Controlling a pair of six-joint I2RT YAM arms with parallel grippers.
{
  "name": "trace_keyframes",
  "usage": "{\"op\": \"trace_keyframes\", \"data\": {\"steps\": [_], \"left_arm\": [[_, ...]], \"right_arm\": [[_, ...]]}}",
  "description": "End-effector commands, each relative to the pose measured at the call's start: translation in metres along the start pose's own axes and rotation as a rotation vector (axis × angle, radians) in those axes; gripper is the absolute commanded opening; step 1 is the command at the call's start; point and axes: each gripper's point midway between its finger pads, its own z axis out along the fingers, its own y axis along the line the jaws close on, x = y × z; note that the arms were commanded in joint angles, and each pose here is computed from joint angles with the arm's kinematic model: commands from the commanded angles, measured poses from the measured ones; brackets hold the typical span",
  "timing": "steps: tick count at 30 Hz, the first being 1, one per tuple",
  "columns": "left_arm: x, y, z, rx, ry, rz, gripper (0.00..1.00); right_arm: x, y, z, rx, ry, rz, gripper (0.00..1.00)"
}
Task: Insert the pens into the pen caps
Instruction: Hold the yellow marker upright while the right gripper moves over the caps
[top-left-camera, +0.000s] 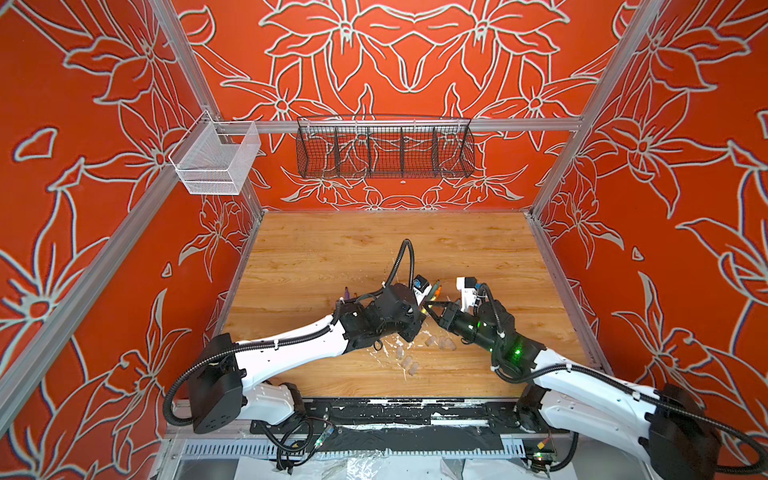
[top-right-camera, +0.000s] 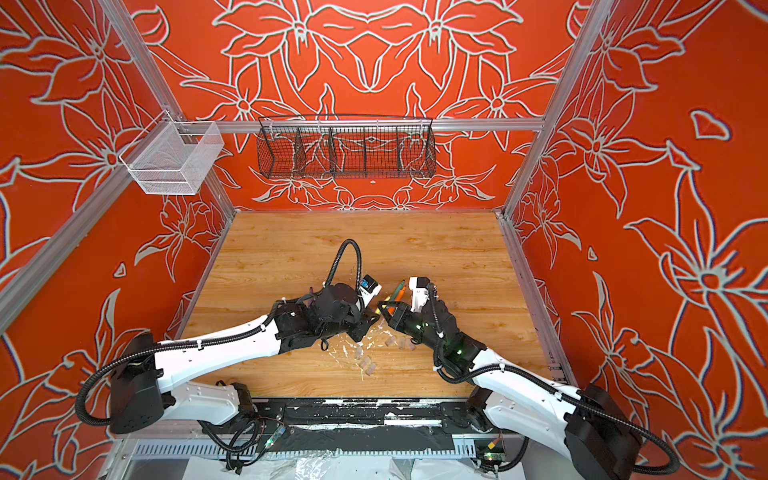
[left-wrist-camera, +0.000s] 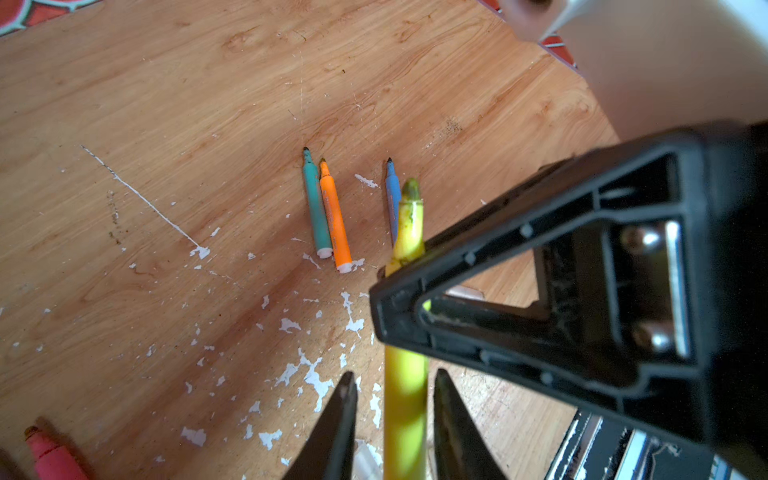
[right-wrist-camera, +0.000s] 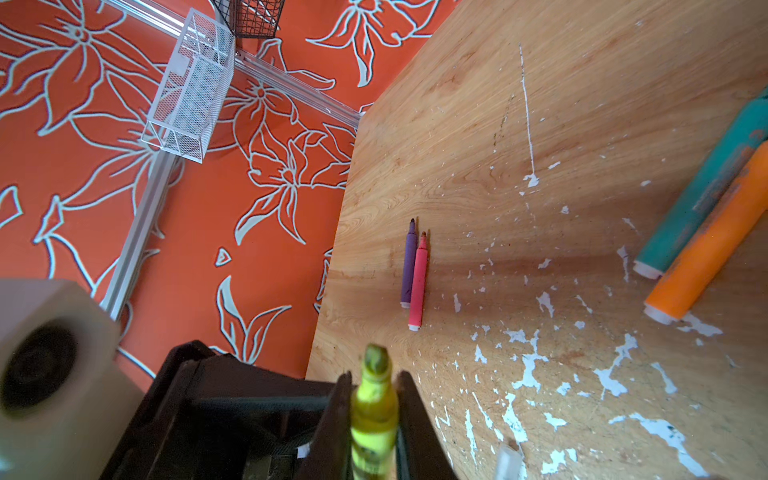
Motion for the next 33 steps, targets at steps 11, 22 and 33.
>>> {"op": "trace_keyframes", "data": {"steps": [11,22,33], "left_arm": [[0.006,-0.003,0.012,0.007,0.027,0.026,0.33],[0.005,-0.002,0.011,0.002,0.017,0.027,0.04],[-0.001,0.073,-0.01,-0.236,-0.097,-0.192,0.0]], "right_arm": [[-0.005,0.018,-0.006,-0.081,-0.061,0.04,0.0],[-0.006,0.01,-0.008,-0.059,-0.081,0.058,0.03],[-0.009,-0.014,-0.02,0.209,-0.032,-0.131,0.57]]}}
